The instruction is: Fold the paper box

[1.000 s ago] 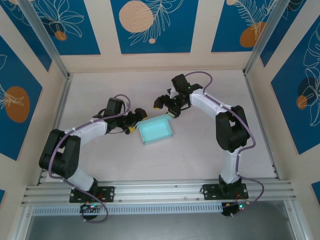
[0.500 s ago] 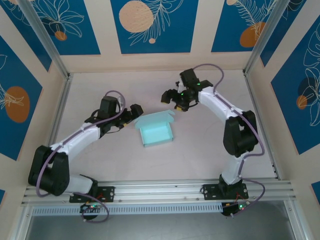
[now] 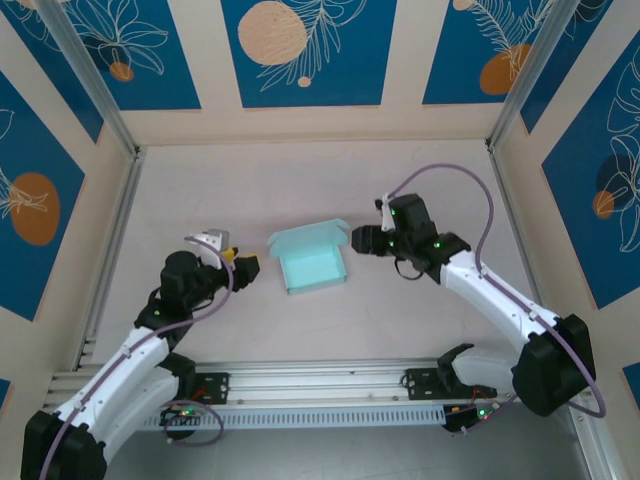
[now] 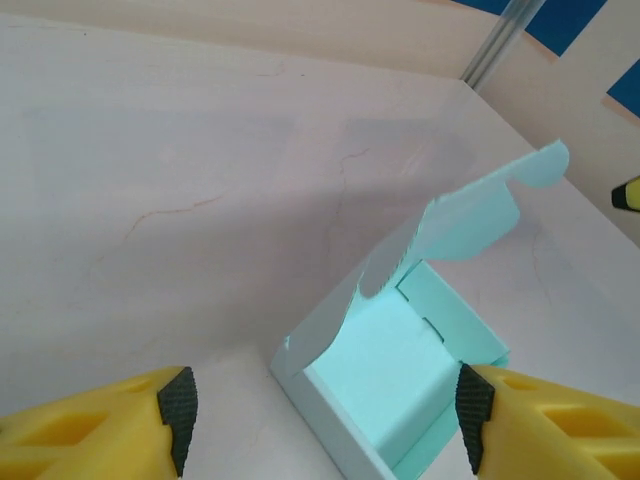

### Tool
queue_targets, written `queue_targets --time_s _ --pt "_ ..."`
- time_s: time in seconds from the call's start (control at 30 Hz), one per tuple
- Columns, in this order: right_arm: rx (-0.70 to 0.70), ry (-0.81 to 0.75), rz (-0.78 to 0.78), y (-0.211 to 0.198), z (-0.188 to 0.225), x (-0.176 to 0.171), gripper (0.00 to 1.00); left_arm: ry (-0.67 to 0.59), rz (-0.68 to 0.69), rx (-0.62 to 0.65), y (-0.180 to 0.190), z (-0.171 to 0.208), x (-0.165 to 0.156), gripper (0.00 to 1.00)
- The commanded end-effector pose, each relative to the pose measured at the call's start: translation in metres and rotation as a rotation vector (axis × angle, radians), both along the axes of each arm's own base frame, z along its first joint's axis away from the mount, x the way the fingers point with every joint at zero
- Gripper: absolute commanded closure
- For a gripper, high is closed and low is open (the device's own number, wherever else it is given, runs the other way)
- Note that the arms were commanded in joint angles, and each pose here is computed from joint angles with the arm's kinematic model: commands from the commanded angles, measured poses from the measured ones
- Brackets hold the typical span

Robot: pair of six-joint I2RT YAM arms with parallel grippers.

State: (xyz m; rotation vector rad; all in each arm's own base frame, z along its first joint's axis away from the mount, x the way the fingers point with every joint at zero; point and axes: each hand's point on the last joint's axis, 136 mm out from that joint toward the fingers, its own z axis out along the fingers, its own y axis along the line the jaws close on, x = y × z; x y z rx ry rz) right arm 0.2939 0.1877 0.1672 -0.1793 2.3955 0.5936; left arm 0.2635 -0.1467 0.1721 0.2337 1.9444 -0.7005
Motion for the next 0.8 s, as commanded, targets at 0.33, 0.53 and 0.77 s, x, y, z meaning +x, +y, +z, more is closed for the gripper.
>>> queue_targets --time_s 0.33,0.53,0.77 --pt "-0.107 -0.259 0.156 0.04 0.003 0.038 0.48 -0.07 -0.139 0.06 -0.045 -0.005 0.024 0.4" --pt "-0.118 -0.227 0.164 0.047 -0.005 0.051 0.48 -0.068 -0.132 0.104 -0.059 -0.012 0.037 0.49" --pt "-0.092 -0.2 0.169 0.052 -0.012 0.054 0.49 -0.058 -0.148 0.132 -0.075 -0.015 0.047 0.64"
